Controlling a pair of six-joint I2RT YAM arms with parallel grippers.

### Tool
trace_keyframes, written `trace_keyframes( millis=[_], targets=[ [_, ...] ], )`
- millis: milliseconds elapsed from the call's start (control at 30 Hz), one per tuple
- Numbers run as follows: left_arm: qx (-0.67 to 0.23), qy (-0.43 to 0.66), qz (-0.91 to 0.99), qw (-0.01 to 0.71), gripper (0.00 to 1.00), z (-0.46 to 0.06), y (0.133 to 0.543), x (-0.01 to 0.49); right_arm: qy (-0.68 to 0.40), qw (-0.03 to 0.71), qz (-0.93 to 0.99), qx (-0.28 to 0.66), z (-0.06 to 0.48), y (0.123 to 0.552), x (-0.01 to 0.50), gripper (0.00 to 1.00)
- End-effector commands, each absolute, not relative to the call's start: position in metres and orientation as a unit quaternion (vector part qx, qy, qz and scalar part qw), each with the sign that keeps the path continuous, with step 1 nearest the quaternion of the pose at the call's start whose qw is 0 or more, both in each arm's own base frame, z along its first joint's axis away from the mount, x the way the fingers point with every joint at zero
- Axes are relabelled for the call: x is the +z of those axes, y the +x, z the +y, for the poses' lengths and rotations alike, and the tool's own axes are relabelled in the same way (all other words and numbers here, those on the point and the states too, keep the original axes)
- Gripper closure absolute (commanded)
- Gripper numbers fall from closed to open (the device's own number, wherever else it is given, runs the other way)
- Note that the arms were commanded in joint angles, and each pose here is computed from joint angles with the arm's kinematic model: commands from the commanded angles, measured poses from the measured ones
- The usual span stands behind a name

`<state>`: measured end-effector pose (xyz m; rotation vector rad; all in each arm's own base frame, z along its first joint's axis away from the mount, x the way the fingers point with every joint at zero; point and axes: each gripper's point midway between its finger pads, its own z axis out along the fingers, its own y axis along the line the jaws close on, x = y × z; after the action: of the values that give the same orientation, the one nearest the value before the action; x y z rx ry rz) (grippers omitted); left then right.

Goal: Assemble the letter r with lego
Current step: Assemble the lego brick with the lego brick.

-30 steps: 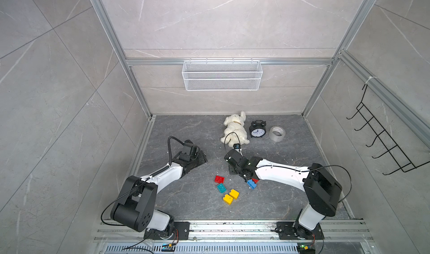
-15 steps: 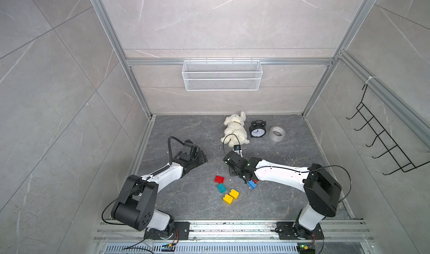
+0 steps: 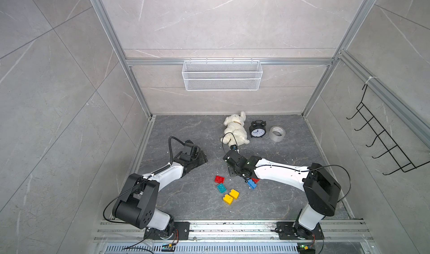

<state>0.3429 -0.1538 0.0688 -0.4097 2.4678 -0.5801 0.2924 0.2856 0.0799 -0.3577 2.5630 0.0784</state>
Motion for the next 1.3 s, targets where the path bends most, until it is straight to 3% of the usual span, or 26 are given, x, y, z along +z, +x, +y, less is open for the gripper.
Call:
trace_keyframes(
  millis=[0, 500, 1267],
  targets=[
    [-0.231, -0.156, 0.913, 0.297, 0.30, -0.158, 0.354, 0.081, -0.160, 0.200, 0.967, 0.012, 0.278, 0.276, 0.053, 0.65],
    [-0.235, -0.153, 0.915, 0.291, 0.30, -0.162, 0.357, 0.077, -0.116, 0.157, 0.981, -0.008, 0.264, 0.264, 0.044, 0.65],
    [-0.225, -0.153, 0.918, 0.289, 0.30, -0.159, 0.356, 0.072, -0.123, 0.210, 0.970, -0.005, 0.268, 0.285, 0.090, 0.67]
  ],
)
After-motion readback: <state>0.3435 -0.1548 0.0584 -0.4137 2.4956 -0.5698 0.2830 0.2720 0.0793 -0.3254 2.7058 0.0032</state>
